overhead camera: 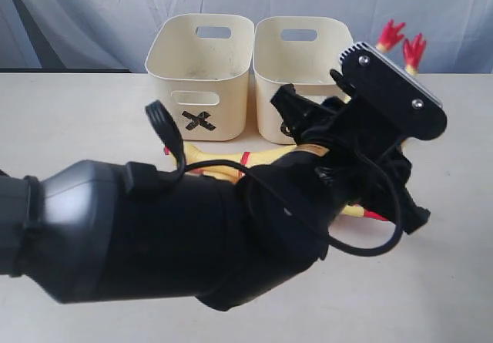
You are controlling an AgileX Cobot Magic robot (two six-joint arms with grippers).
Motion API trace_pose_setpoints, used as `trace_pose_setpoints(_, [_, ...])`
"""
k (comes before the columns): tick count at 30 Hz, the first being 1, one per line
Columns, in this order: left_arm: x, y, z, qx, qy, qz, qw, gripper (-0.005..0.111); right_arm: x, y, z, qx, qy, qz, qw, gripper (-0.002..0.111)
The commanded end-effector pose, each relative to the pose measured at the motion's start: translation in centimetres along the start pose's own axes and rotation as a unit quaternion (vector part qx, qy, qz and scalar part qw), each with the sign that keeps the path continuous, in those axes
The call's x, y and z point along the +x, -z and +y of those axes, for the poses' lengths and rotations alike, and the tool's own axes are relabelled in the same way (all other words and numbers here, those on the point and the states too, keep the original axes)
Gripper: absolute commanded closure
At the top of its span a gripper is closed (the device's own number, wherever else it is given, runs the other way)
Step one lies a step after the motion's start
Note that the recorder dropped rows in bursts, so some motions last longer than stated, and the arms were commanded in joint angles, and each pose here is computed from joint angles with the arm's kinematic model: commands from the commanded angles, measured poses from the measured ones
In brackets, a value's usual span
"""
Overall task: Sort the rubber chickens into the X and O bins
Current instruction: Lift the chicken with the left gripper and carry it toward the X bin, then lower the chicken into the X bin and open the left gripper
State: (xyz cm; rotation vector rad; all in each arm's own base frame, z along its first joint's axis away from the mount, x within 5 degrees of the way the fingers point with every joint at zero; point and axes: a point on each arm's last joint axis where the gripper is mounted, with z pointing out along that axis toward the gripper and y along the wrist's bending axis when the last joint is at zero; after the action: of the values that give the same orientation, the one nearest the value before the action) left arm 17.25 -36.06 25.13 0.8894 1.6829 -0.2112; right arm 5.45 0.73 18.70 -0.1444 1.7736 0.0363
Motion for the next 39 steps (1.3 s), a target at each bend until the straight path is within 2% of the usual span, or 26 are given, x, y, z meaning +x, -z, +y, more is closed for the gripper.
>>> trace_pose_setpoints(1, [-0.3,0.5,2.5,-0.1,-0.004,0.012,0.995,0.107,-0.1,0.0,0.0,0.003,-0.003,-0.009,1.0,0.109])
trace_pose_setpoints(8, [-0.5,0.4,6.5,-0.145,0.041,0.029,0.988,0.107,-0.1,0.0,0.0,0.003,-0.003,-0.009,1.0,0.109])
trace_pose_setpoints(13, [-1.0,0.6,10.1,-0.175,0.067,0.024,0.982,0.107,-0.1,0.0,0.0,0.003,-0.003,-0.009,1.0,0.109])
trace_pose_setpoints(24, [-0.1,-0.1,17.8,-0.177,0.066,0.031,0.982,0.107,-0.1,0.0,0.0,0.003,-0.003,-0.009,1.0,0.109])
trace_pose_setpoints(31, [1.5,-0.7,22.5,-0.131,0.02,0.033,0.991,0.107,-0.1,0.0,0.0,0.003,-0.003,-0.009,1.0,0.109])
trace_pose_setpoints(37, [2.3,-0.6,27.1,-0.143,0.066,0.031,0.987,0.107,-0.1,0.0,0.0,0.003,-0.003,-0.009,1.0,0.109])
trace_pose_setpoints(39, [2.1,-0.7,28.0,-0.144,0.075,0.025,0.986,0.107,-0.1,0.0,0.0,0.003,-0.003,-0.009,1.0,0.109])
